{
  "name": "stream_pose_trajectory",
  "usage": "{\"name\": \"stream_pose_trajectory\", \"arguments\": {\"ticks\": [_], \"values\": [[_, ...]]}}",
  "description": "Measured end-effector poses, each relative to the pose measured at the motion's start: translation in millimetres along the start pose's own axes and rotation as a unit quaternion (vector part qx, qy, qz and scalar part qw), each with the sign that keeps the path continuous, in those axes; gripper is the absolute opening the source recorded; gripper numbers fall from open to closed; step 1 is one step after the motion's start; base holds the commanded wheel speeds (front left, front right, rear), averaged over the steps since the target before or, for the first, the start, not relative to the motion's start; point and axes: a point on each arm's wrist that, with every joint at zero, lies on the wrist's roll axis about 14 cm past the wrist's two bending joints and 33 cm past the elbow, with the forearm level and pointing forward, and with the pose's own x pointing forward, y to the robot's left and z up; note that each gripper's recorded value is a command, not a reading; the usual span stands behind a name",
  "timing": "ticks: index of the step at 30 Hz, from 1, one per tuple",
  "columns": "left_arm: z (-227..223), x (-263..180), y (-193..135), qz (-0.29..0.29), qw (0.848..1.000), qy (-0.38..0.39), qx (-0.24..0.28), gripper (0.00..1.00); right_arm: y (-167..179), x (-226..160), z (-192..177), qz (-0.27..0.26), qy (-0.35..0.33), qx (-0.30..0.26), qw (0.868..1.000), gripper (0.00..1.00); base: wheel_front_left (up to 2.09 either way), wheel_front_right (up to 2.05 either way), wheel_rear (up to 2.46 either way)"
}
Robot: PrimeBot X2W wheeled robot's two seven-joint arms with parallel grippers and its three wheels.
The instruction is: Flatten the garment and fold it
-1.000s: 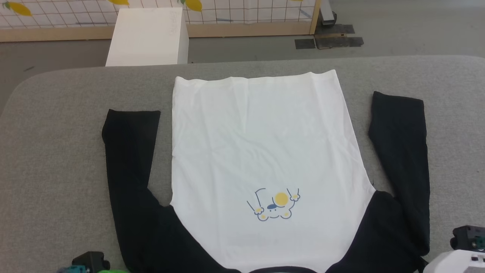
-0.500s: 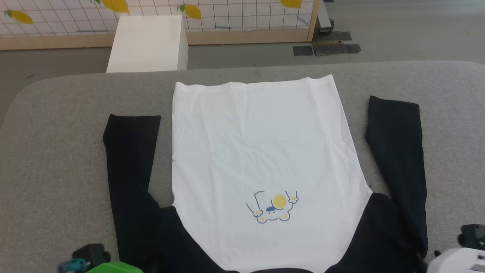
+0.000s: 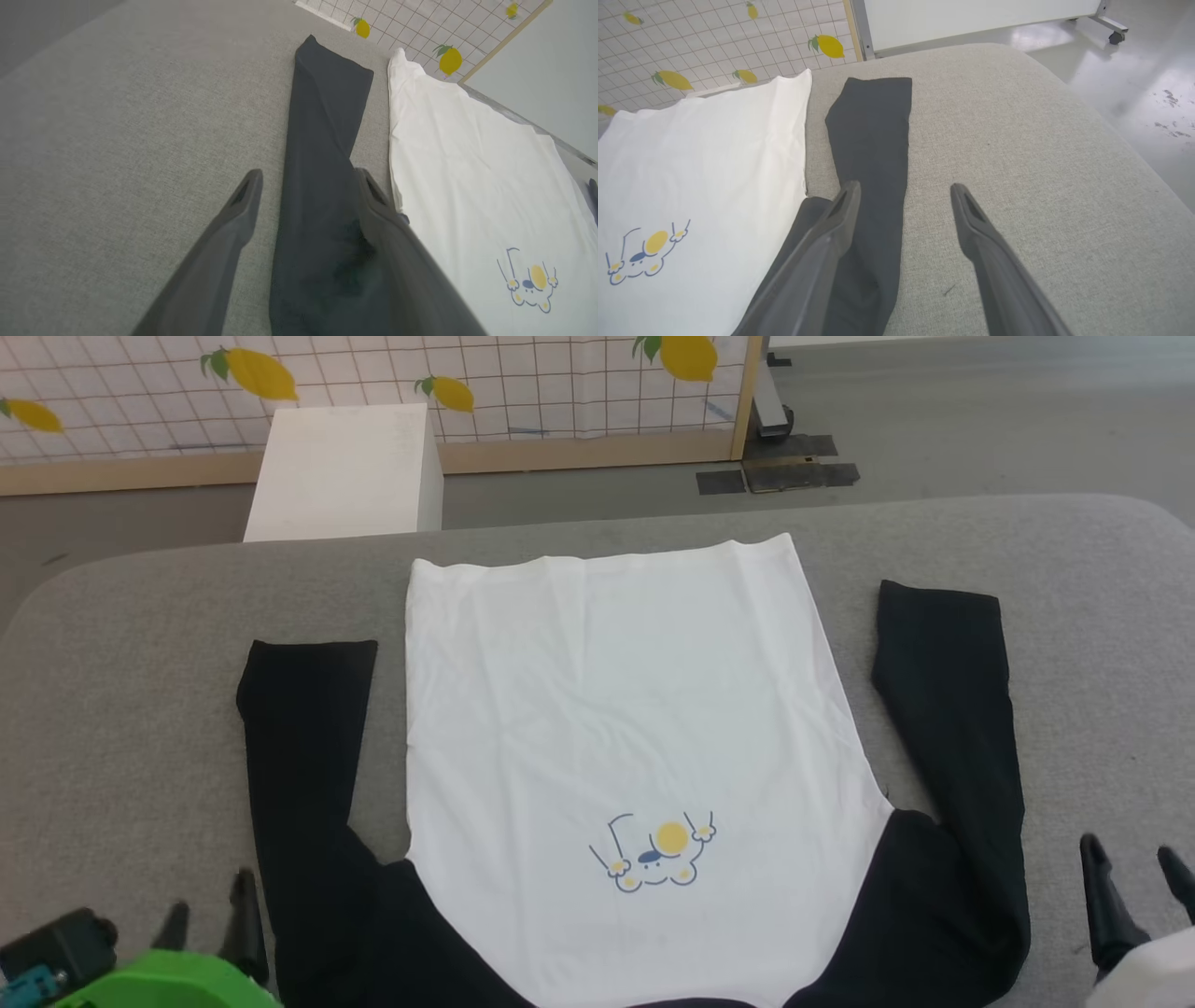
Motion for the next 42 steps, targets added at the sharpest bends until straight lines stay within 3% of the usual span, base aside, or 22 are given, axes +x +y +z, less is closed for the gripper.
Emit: {"name": "stream_pose_trajectory", "arguments": {"ticks": [5, 16, 22, 28, 33, 42], "values": [[27, 19, -9, -0.001, 0.996, -0.086, 0.034, 1.00, 10, 3, 14, 0.012, -0.055, -0.001, 0.998, 1.00, 0.00, 0.00, 0.00], [41, 95, -31, -0.021, 0.993, -0.079, 0.088, 1.00, 34, 20, 14, 0.041, -0.060, 0.001, 0.997, 1.00, 0.00, 0.00, 0.00], [75, 154, -29, -0.016, 0.989, -0.038, 0.141, 1.00, 45, 40, 26, 0.050, -0.075, -0.003, 0.996, 1.00, 0.00, 0.00, 0.00], [84, 200, -14, 0.016, 0.987, 0.018, 0.157, 1.00, 52, 59, 36, 0.056, -0.092, -0.006, 0.994, 1.00, 0.00, 0.00, 0.00], [54, 225, -6, 0.032, 0.984, 0.096, 0.146, 1.00, 48, 71, 35, 0.046, -0.093, -0.008, 0.995, 1.00, 0.00, 0.00, 0.00], [1, 244, 10, 0.070, 0.965, 0.202, 0.152, 1.00, 40, 83, 17, 0.031, -0.070, -0.014, 0.997, 1.00, 0.00, 0.00, 0.00]]}}
